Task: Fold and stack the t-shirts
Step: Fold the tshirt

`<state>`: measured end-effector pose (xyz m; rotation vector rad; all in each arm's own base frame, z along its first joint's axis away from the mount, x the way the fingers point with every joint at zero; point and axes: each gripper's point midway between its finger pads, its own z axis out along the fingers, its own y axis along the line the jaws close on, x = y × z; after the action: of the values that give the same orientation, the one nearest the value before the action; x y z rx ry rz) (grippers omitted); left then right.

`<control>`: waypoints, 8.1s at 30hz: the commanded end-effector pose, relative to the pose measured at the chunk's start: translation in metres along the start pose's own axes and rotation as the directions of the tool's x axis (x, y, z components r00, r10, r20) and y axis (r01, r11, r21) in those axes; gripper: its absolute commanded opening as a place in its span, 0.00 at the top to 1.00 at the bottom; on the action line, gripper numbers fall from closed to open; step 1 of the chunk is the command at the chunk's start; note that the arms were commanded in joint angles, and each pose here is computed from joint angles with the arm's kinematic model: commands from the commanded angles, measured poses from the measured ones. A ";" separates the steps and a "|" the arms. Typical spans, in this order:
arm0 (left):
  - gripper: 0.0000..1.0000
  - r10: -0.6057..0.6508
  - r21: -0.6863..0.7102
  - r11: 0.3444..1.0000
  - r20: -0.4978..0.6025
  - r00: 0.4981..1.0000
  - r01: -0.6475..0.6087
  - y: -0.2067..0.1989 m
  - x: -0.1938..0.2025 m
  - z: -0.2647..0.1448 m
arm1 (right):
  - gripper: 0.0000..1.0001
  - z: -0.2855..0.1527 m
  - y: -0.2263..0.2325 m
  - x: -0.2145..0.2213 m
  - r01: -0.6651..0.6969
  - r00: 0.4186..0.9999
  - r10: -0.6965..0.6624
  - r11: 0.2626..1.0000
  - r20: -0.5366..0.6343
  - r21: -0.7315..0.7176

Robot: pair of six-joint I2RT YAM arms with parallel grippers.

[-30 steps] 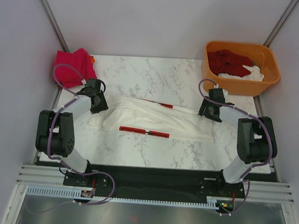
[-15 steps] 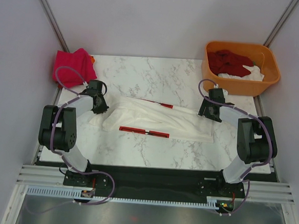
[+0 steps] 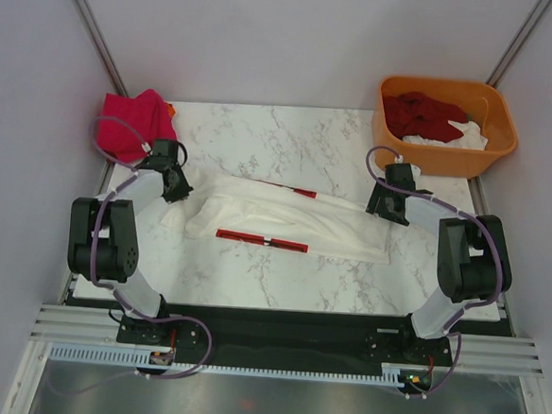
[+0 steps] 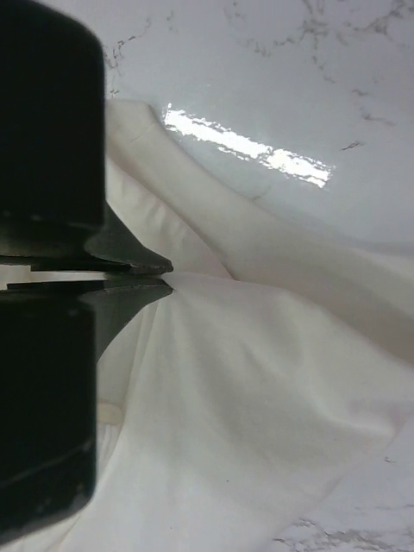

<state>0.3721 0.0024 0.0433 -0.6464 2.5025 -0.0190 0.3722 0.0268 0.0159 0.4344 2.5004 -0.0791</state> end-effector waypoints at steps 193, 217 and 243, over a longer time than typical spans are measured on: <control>0.98 0.034 0.311 0.948 -0.323 0.946 0.072 -0.054 0.283 -0.151 | 0.16 -0.216 0.150 0.277 -0.009 0.869 -0.376 0.638 -0.321 -0.770; 0.98 0.087 0.404 0.913 -0.312 0.946 0.049 -0.066 0.294 -0.164 | 1.00 -0.204 0.133 0.285 -0.022 0.890 -0.317 0.686 -0.327 -0.727; 0.98 0.215 0.506 0.848 -0.057 0.975 -0.157 -0.124 0.173 -0.247 | 1.00 -0.273 0.161 0.092 0.263 0.964 -0.230 0.779 0.131 -0.569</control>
<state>0.1460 -0.2289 0.1685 -0.2789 2.5434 -0.7472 0.1738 0.2708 0.1976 -0.1105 2.3618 0.7942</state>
